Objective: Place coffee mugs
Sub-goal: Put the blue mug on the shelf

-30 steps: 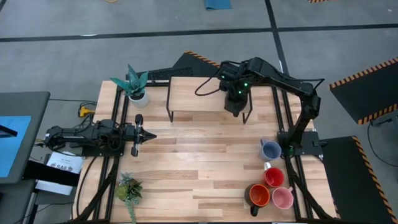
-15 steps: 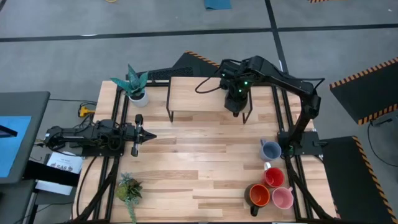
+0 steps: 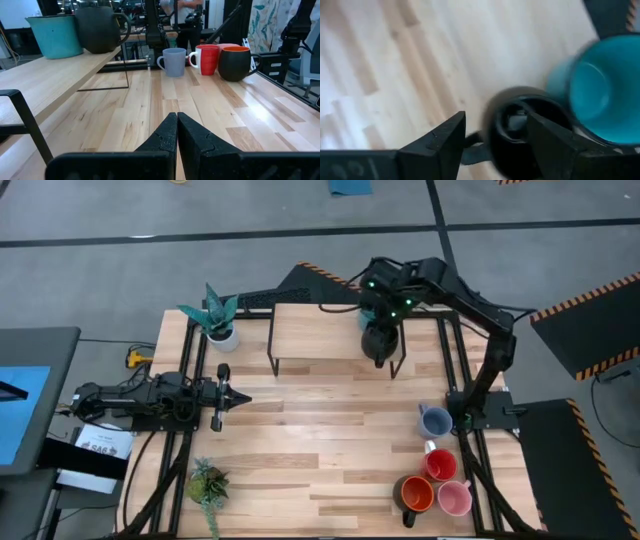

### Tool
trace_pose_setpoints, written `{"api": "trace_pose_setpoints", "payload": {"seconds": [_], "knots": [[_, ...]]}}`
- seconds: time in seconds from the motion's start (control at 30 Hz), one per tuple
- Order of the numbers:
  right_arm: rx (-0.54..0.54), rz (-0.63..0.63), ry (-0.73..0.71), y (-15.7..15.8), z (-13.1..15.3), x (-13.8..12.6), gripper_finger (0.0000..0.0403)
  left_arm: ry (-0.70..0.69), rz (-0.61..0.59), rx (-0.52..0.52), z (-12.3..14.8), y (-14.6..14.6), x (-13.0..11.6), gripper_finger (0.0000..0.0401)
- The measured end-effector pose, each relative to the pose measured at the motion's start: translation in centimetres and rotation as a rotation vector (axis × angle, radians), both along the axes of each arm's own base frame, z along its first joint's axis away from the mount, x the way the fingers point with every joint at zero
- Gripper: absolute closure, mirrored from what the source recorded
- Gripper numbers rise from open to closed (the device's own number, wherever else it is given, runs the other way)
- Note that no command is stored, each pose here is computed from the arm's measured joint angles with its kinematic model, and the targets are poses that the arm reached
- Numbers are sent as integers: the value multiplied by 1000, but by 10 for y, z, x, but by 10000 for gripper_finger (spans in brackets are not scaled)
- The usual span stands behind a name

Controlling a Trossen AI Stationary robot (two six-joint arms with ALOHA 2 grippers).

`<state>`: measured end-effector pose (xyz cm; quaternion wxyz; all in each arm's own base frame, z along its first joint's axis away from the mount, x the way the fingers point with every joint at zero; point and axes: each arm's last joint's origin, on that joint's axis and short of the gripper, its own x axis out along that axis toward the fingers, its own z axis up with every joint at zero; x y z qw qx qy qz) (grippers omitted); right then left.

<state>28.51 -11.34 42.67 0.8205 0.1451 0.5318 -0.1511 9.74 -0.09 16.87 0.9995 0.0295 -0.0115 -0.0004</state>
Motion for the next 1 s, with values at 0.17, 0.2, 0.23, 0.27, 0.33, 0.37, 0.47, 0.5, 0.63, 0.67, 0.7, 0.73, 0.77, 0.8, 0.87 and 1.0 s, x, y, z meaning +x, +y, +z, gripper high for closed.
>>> {"api": "trace_pose_setpoints", "payload": {"seconds": [0.17,0.2,0.23,0.27,0.33,0.37,0.47,0.5,0.63,0.67,0.7,0.73,0.77,0.8,0.87,1.0], "knots": [[46,117,-84,31,17,-7,169,0,0,0,0,0,0,401],[48,128,-98,39,21,-10,170,0,0,0,0,0,0,401],[52,134,-114,46,26,-14,170,0,0,0,0,0,0,401],[58,140,-129,54,29,-18,170,0,0,0,0,0,0,401],[78,150,-160,71,38,-26,170,0,0,0,0,0,0,401],[94,144,-176,79,42,-31,170,0,0,0,0,0,0,401],[151,101,-202,104,49,-44,170,0,0,0,0,0,0,401],[157,84,-200,112,49,-48,170,0,0,0,0,0,0,401],[139,73,-123,144,31,-58,170,0,0,0,0,0,0,401],[149,79,-93,152,24,-61,170,0,0,0,0,0,0,401],[159,79,-55,159,16,-64,170,0,0,0,0,0,0,401],[168,74,-20,165,8,-67,170,0,0,0,0,0,0,401],[175,61,16,171,-1,-70,170,0,0,0,0,0,0,401],[175,38,53,176,-11,-72,170,0,0,0,0,0,0,401],[174,-30,131,185,-32,-77,170,0,0,0,0,0,0,401],[168,-150,292,197,-76,-90,170,0,0,0,0,0,0,401]]}}
